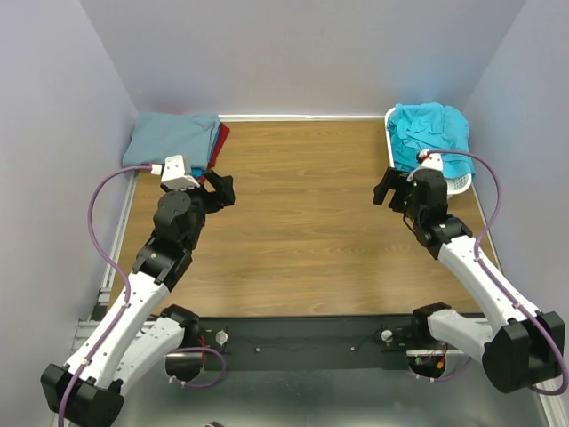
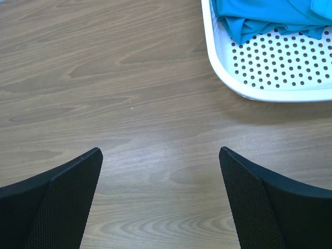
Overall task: Fold and stack the t-shirts
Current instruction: Grab the tshirt from the pile
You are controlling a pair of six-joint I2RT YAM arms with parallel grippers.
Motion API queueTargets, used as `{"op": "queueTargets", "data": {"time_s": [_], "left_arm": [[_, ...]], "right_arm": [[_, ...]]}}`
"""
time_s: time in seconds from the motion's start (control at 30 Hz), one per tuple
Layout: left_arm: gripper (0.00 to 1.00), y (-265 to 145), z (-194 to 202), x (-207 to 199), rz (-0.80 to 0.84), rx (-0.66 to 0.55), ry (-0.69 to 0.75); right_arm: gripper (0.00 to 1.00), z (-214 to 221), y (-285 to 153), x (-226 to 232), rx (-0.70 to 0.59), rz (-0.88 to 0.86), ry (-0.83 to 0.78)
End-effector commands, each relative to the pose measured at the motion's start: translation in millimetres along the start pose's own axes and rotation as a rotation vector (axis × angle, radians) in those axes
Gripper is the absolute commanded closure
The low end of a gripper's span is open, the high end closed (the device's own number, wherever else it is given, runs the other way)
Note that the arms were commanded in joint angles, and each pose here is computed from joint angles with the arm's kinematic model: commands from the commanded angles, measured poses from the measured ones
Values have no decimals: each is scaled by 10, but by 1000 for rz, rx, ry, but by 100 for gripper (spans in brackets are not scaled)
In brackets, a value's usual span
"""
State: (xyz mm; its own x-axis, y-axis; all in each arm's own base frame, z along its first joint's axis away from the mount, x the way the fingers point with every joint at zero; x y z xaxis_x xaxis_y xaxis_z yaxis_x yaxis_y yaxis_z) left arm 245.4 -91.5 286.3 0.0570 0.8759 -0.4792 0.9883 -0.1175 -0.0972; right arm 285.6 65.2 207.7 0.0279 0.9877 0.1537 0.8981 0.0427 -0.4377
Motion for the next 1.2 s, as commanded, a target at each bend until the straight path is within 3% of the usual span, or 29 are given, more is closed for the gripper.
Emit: {"op": "queueTargets", "data": {"time_s": [0.0, 0.3, 0.43, 0.53, 0.87, 1.0, 1.17], "left_arm": [[12, -63, -121, 0, -24, -13, 34], [12, -188, -416, -229, 70, 34, 138], [7, -233, -497, -364, 191, 42, 245], [4, -204, -512, -345, 191, 30, 313], [2, -89, -287, -198, 162, 46, 362], [2, -86, -197, -177, 183, 55, 359], [2, -97, -144, -129, 170, 65, 357]], "right_arm": [[0, -15, -45, -83, -22, 53, 2], [0, -386, -12, -55, -96, 118, 82], [0, -620, 199, -59, -80, 176, 76], [0, -795, 501, -176, -44, 229, 83], [0, -756, 1614, -1322, 115, 404, 276], [0, -576, 2153, -1613, 177, 447, 244], [1, -385, 2444, -1919, 211, 520, 233]]}}
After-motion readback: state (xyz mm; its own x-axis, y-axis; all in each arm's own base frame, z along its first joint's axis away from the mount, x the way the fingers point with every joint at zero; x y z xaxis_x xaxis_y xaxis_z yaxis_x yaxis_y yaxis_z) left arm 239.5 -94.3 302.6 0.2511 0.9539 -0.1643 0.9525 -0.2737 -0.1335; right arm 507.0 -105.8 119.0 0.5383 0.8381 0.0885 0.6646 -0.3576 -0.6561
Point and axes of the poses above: each gripper's point midway between its finger pads, its own y axis out along the fingers, its own x axis along the line the jaws close on, z = x × y, the point moved 6 cm from there along -y, back along the fingers, and after that the axes turned 5 degrees about -y, right-handed, at the moved point
